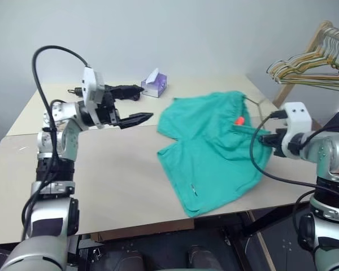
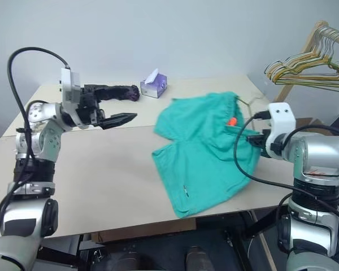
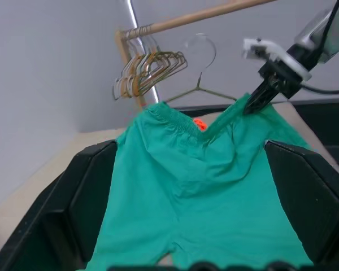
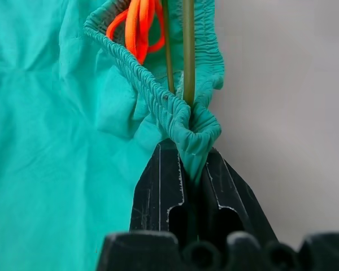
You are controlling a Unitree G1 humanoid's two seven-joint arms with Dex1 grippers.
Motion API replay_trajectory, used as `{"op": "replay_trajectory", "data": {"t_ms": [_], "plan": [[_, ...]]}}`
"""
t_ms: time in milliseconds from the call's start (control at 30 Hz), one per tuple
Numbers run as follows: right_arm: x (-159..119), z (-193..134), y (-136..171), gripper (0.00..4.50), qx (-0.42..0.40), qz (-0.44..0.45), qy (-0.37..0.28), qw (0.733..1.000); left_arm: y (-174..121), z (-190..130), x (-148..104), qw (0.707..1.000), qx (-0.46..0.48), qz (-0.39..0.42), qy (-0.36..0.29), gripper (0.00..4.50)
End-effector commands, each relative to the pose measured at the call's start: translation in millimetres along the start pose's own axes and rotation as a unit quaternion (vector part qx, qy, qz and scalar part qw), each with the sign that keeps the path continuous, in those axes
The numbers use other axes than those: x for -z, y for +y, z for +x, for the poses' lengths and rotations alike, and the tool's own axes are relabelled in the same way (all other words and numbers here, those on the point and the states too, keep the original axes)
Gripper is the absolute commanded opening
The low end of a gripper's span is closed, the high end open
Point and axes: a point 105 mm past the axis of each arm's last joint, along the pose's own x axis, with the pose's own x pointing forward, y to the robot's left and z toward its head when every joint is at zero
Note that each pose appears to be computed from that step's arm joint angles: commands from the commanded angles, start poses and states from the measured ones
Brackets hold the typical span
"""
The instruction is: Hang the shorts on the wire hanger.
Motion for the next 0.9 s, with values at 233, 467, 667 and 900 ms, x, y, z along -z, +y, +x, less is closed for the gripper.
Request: {"op": "replay_trajectory", "data": {"t_ms": [233,467,667,900], "plan": [[-15.3,-32.6,-86.4,0.04,0.241,0.199,-0.074,0.947,-16.6,19.6,-13.4,0.999,0.013,-0.002,-0.030,4.50],[-47.4,-45.4,-110.9,0.04,0.342,0.249,-0.114,0.899,-19.6,25.9,-31.4,0.997,0.005,0.001,-0.081,4.50],[-79.8,-49.5,-132.5,0.04,0.366,0.293,-0.144,0.872,-31.6,29.6,-35.6,0.994,0.004,-0.006,-0.105,4.50],[-95.5,-46.3,-149.1,0.04,0.322,0.383,-0.153,0.852,-37.7,27.6,-33.5,0.995,0.001,-0.004,-0.099,4.50]]}}
